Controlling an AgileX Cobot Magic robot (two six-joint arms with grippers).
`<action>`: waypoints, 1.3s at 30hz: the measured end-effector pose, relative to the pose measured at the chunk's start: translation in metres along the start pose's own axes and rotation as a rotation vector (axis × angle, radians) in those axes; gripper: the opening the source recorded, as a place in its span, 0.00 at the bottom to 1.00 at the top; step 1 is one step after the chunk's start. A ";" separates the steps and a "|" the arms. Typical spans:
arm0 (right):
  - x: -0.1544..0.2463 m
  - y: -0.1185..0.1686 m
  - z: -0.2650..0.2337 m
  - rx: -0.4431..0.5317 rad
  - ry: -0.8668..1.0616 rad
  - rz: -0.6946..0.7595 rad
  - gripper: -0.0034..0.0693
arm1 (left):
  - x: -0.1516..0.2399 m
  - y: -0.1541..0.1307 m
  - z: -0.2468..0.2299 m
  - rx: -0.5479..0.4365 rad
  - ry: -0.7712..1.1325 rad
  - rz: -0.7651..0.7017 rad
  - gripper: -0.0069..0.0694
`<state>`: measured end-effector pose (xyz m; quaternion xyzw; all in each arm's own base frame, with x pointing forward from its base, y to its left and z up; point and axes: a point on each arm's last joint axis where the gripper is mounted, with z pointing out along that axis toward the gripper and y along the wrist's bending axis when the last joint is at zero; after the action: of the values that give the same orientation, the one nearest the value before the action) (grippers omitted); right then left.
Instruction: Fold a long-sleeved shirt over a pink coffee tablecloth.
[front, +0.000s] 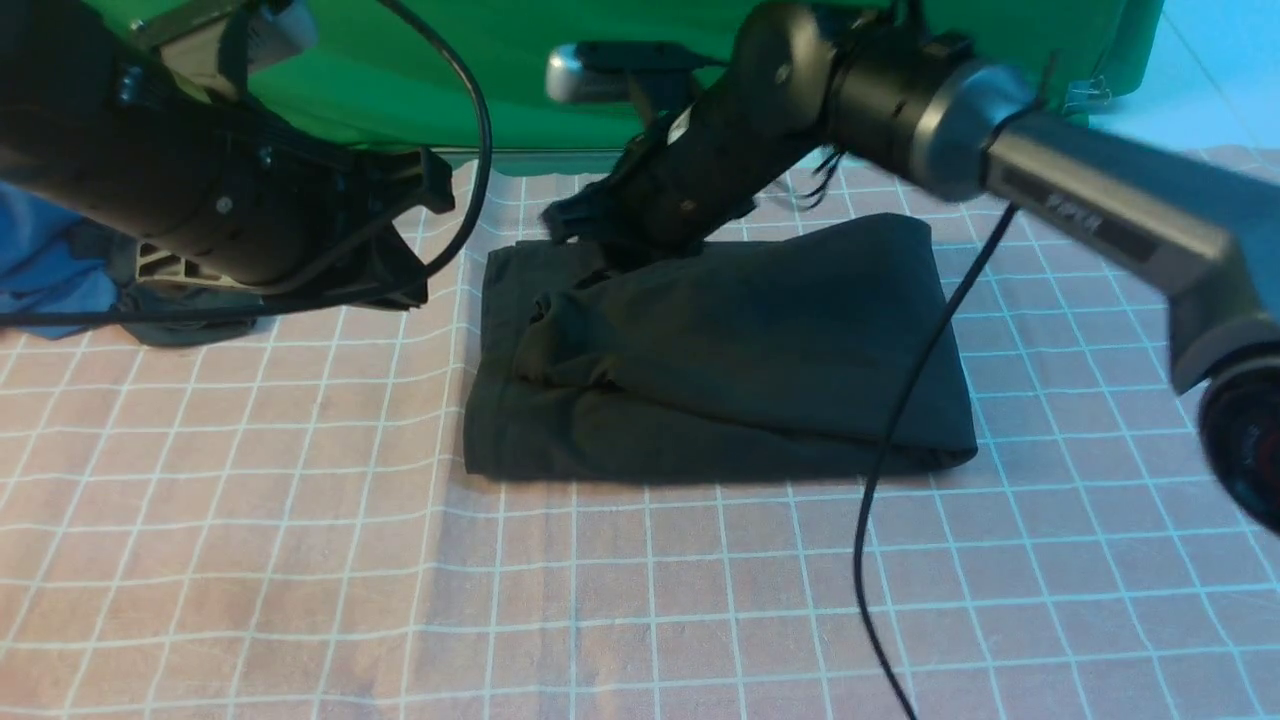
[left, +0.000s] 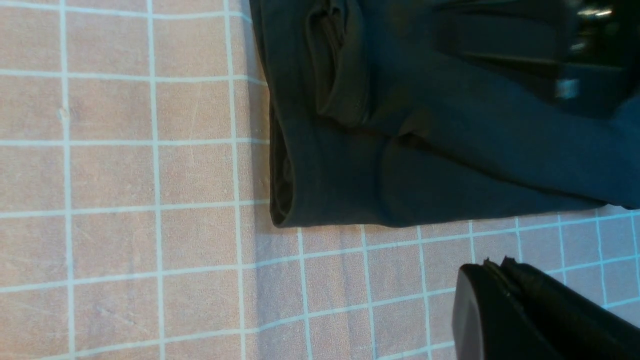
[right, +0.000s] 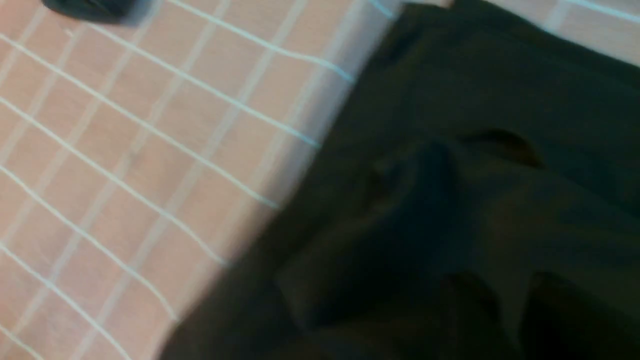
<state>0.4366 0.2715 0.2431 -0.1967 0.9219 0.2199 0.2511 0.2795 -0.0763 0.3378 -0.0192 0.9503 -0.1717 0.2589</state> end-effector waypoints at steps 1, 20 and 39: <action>0.000 -0.006 -0.003 0.013 0.017 -0.001 0.23 | 0.000 0.000 0.000 0.000 0.000 0.000 0.11; 0.051 0.037 0.058 -0.033 0.290 -0.168 0.10 | -0.002 -0.001 0.000 0.009 -0.025 -0.007 0.11; 0.016 -0.106 -0.117 0.230 0.204 0.049 0.10 | 0.004 -0.029 0.070 0.060 0.106 -0.019 0.11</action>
<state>0.4299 0.1208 0.2926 -0.1654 0.9663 0.0976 0.1715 0.3098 -0.1266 0.2892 -0.0113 0.9569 -0.2035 0.2070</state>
